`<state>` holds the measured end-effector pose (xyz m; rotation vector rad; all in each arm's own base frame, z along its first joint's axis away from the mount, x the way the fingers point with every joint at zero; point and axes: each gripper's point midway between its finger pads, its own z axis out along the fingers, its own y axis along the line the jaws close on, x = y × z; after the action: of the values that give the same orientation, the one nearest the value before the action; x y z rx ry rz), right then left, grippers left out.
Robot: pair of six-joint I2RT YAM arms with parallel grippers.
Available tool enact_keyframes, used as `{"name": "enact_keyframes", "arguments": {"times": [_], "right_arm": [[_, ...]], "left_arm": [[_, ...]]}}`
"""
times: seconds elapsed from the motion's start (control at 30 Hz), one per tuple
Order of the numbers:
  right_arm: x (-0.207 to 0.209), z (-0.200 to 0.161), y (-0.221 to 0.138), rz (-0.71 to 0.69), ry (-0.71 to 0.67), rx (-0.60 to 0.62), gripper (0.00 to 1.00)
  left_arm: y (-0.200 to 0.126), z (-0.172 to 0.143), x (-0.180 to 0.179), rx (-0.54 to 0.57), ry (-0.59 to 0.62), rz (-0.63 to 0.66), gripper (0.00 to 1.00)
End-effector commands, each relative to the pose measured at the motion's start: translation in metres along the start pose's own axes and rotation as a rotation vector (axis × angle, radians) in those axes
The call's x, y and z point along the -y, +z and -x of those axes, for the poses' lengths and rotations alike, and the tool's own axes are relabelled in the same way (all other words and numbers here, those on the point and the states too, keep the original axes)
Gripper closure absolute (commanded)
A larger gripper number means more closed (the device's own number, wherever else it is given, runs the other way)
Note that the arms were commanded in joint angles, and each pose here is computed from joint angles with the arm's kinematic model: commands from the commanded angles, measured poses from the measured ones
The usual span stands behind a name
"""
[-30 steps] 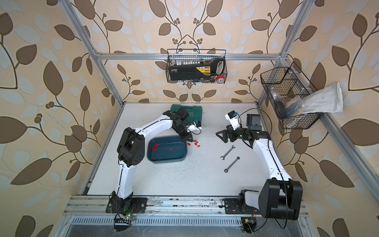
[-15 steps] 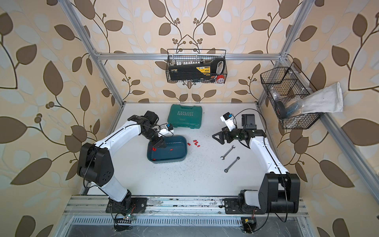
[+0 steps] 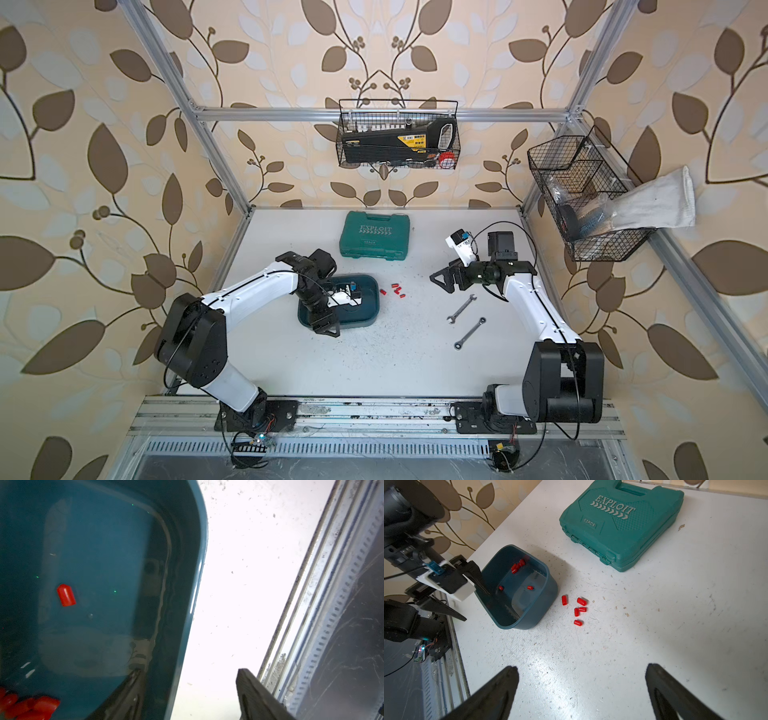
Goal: Take the screw protection sleeves out of the storage box
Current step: Adjust the storage box at the center of the board.
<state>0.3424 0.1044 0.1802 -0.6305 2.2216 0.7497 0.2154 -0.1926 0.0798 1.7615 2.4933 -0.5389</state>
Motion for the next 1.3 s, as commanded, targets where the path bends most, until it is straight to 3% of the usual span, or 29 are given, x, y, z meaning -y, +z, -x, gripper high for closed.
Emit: {"name": "enact_keyframes", "arguments": {"times": [0.0, 0.23, 0.53, 0.8, 1.0, 1.27], "right_arm": [[-0.004, -0.003, 0.001, 0.02, 0.002, -0.009, 0.01], [-0.004, -0.003, -0.001, 0.007, -0.012, -0.008, 0.01], [-0.003, -0.004, 0.0, 0.01, -0.009, -0.014, 0.01], [-0.001, -0.004, 0.0, 0.003, -0.01, -0.016, 0.01], [-0.002, -0.003, 0.0, 0.004, -0.008, -0.014, 0.01], [-0.002, -0.003, 0.0, 0.004, -0.009, -0.013, 0.01]], "left_arm": [[0.007, 0.008, -0.033, 0.009, 0.023, 0.119, 0.33], [0.028, -0.007, -0.023, -0.074, 0.044, 0.088, 0.63], [-0.009, -0.009, 0.008, -0.095, 0.013, 0.005, 1.0], [-0.043, 0.006, 0.06, -0.133, -0.047, -0.32, 1.0], [-0.053, 0.028, 0.058, -0.074, 0.0, -0.3, 1.0], [-0.011, -0.018, 0.014, -0.216, 0.137, -0.02, 1.0]]}}
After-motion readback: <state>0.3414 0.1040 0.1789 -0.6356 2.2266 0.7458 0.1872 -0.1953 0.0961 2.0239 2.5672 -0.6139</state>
